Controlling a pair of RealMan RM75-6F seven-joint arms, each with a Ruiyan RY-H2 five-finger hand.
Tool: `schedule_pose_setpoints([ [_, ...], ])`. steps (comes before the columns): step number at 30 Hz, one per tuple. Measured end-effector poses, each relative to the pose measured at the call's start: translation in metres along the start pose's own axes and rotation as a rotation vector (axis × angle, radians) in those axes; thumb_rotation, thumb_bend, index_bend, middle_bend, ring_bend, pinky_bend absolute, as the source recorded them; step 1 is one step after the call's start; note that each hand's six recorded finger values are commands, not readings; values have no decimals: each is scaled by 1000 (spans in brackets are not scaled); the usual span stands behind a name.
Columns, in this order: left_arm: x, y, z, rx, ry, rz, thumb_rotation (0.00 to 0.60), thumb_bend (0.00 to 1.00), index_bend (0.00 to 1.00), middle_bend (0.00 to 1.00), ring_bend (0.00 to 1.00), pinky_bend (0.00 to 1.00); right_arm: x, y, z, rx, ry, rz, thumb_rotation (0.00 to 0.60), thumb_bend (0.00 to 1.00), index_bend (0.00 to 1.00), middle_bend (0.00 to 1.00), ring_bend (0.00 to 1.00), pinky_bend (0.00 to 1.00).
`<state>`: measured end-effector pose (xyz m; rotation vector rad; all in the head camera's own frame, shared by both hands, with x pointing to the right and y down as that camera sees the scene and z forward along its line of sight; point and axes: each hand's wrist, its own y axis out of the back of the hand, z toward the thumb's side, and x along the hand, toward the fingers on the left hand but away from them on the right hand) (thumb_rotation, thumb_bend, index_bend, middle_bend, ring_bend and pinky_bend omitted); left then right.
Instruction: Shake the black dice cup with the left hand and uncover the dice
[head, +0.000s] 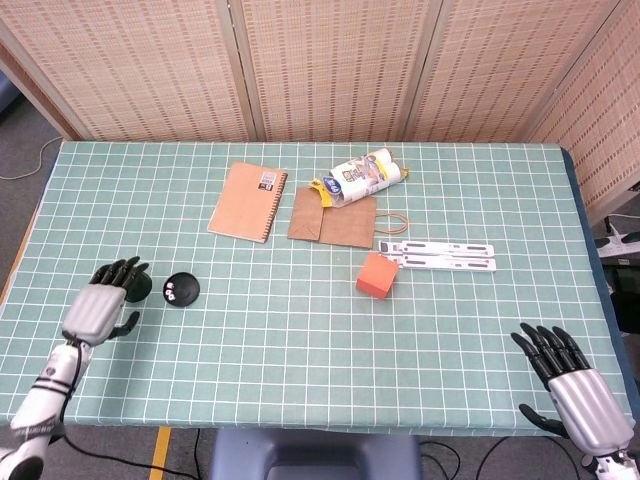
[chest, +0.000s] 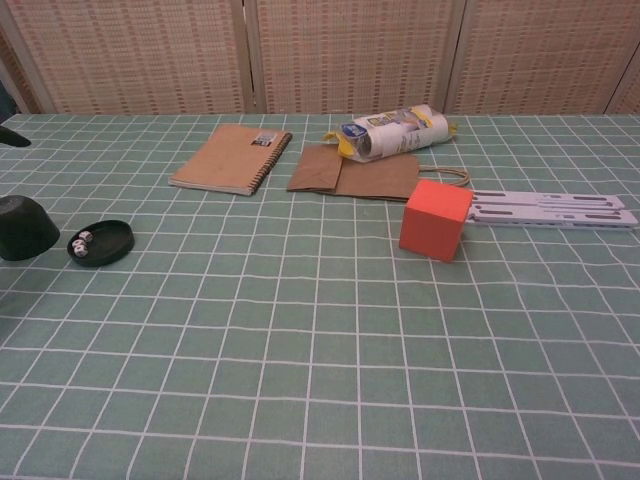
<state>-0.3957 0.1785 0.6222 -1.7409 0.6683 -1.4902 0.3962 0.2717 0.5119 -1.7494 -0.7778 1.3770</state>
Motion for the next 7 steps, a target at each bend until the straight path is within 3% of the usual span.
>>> schedule_pose_setpoints([
  [4,-67,5,9,-41,-92,159,600,420,0,0,0,45,-2,-4,1,4,-1,20,600,80,0,0,0,0],
  [7,-108,7,8,-96,-93,229,600,421,0,0,0,45,-2,-5,1,3,-3,24,600,80,0,0,0,0],
])
